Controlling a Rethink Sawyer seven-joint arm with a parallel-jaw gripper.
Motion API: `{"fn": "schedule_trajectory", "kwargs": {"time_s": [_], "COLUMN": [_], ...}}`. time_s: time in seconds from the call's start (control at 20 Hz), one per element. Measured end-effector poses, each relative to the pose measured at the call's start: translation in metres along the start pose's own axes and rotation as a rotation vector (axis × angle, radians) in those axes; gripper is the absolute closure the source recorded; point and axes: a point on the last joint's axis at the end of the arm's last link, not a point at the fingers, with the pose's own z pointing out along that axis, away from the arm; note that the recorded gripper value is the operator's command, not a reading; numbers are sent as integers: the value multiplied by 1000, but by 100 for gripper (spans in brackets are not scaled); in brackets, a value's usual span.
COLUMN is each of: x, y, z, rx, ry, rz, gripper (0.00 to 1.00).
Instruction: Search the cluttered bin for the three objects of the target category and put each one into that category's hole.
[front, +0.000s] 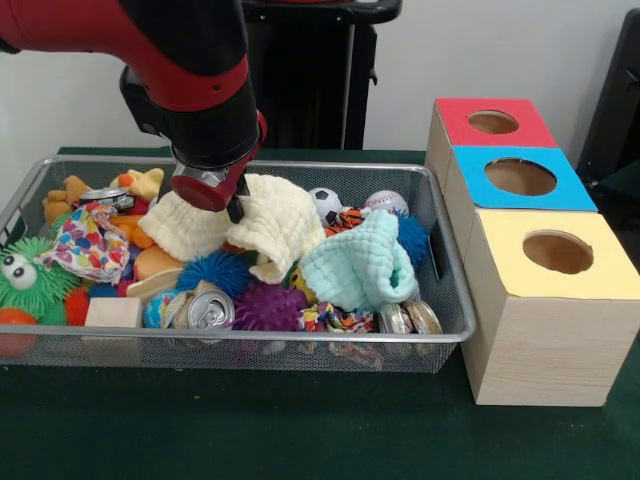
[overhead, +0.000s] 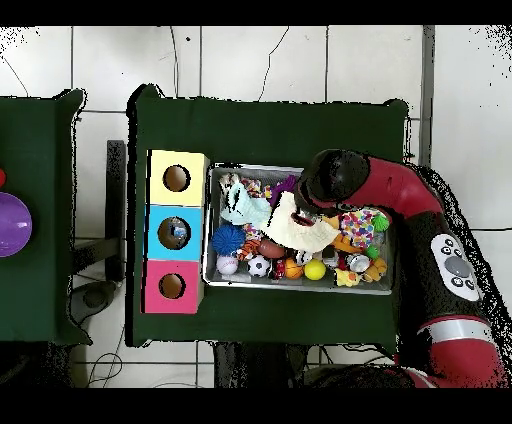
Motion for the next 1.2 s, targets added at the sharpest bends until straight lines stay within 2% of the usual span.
{"fn": "schedule_trajectory", "kwargs": {"time_s": [0.2, 0.45, 0.55, 0.65, 0.95, 1.2], "x": [5, 23, 23, 15, -38, -92], "y": [-2, -6, -7, -7, -2, 5], "z": [-6, -15, -18, -21, -34, -42], "rx": [13, 59, 76, 91, 124, 146], "ry": [-43, -95, -111, -134, -243, -322], "rz": [10, 38, 43, 44, 40, 32], "gripper": [100, 100, 100, 100, 100, 100]}}
